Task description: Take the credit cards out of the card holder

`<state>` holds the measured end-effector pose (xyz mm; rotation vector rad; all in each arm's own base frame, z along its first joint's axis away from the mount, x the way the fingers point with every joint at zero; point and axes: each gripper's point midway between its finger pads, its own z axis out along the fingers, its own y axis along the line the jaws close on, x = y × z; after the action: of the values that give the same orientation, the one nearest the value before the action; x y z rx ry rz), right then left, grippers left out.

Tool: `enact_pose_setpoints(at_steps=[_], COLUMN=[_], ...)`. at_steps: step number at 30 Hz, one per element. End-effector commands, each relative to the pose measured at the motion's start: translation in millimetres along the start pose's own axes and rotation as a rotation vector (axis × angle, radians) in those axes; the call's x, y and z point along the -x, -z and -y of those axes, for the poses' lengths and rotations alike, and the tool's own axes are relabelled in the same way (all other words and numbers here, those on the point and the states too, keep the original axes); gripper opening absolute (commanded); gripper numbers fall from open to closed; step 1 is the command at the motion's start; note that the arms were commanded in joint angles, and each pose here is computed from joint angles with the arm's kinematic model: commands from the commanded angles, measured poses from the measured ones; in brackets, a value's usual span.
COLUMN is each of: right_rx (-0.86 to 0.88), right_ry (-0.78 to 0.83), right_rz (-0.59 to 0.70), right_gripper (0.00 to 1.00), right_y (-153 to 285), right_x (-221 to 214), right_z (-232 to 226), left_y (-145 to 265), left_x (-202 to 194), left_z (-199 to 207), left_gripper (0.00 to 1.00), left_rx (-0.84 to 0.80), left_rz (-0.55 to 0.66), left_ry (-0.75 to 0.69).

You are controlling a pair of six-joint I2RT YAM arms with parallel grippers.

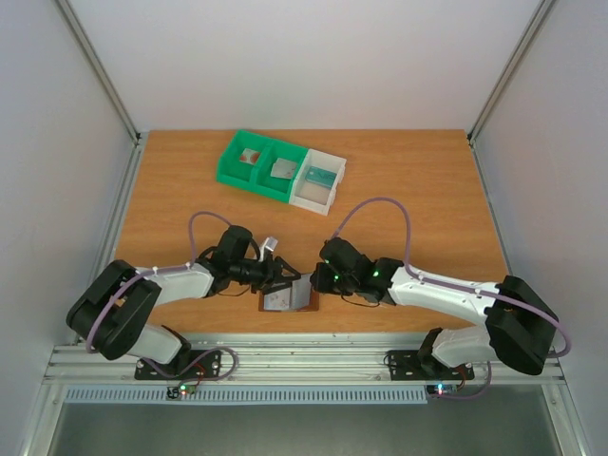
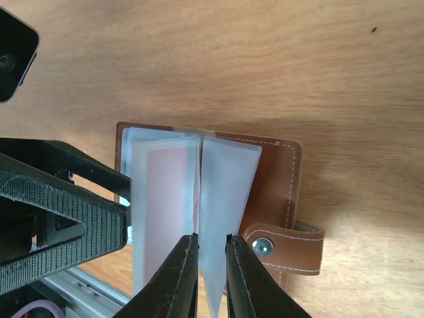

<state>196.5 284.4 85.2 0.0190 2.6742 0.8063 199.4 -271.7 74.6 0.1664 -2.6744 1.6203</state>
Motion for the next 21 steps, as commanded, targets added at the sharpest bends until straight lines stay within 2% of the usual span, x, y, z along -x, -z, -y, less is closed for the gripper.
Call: enact_pose_setpoints(at_steps=[1,12,21], right_rx=[-0.063,-0.037,0.054], right_ry=[0.012,0.022,0.042], right_rz=[0.056,0.077,-0.006], right_gripper=[0.14,0.14,0.14], right_y=[12,26,10], right_x=[6,12,4], right_z=[14,5,-20], left_y=[-6,-5,-8], left_x=[9,13,14], left_z=[24,6,-21], left_gripper=[0.48,0.47,0.44], left_rx=[-0.033,0.082,0.172], left_rz=[0.022,0.042,0.046], left_ry=[-0.067,-0.110,-0.100])
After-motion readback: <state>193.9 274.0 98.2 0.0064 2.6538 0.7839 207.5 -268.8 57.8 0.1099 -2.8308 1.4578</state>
